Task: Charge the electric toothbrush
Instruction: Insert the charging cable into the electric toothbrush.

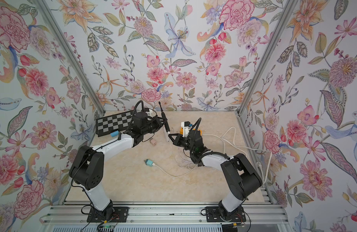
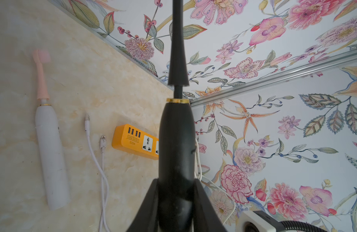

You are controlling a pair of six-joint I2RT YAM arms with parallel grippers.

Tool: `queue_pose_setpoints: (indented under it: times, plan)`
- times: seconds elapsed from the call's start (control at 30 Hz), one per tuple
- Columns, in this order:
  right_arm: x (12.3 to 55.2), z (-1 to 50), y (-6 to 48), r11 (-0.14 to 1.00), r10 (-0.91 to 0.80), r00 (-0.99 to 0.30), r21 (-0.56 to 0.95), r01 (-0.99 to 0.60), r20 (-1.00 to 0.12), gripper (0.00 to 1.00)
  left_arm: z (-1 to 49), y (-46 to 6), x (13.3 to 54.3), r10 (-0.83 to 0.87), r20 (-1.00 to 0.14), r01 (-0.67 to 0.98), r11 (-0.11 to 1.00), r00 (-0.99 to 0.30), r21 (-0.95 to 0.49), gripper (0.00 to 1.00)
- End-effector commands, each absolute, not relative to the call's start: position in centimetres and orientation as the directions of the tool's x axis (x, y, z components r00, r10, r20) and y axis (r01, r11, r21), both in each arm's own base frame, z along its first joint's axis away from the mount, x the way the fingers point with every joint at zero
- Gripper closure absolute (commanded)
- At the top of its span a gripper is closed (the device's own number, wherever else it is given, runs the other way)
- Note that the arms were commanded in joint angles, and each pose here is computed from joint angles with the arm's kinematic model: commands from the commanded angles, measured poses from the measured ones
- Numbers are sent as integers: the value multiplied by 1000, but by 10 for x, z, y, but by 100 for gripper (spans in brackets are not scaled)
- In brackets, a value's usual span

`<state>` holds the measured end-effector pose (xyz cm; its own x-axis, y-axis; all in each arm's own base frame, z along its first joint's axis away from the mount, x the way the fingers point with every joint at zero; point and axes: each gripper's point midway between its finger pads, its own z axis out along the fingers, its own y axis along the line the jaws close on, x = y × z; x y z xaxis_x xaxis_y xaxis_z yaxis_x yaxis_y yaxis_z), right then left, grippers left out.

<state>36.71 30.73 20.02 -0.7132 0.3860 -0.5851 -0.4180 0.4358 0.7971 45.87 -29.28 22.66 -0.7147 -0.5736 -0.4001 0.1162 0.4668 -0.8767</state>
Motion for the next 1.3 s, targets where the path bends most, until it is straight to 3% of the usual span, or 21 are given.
queue_pose_setpoints:
  times: [0.0,0.1,0.3,0.67,0.87,1.13,1.27]
  plan:
    - [393,258,286,416,539,-551,770,-484,-638,99,226,-328,406,-516,-290,107,356,-806,-928,100]
    - [396,266,287,406,538,-548,767,-497,-641,99,233,-346,397,-477,-318,154,350,-820,-924,100]
    - [395,281,284,381,538,-535,754,-535,-651,99,234,-367,386,-347,-452,267,466,-822,-843,100]
    - [388,321,283,333,547,-494,717,-613,-676,98,218,-406,345,-204,-440,329,417,-875,-847,100]
    - [393,329,267,364,584,-463,724,-586,-667,99,202,-397,337,-202,-444,316,459,-873,-831,100]
    - [390,316,266,396,544,-506,736,-549,-670,99,196,-375,355,-142,-574,383,615,-806,-690,100]
    - [390,311,256,432,538,-500,731,-528,-679,100,201,-370,357,-92,-609,423,637,-788,-645,100]
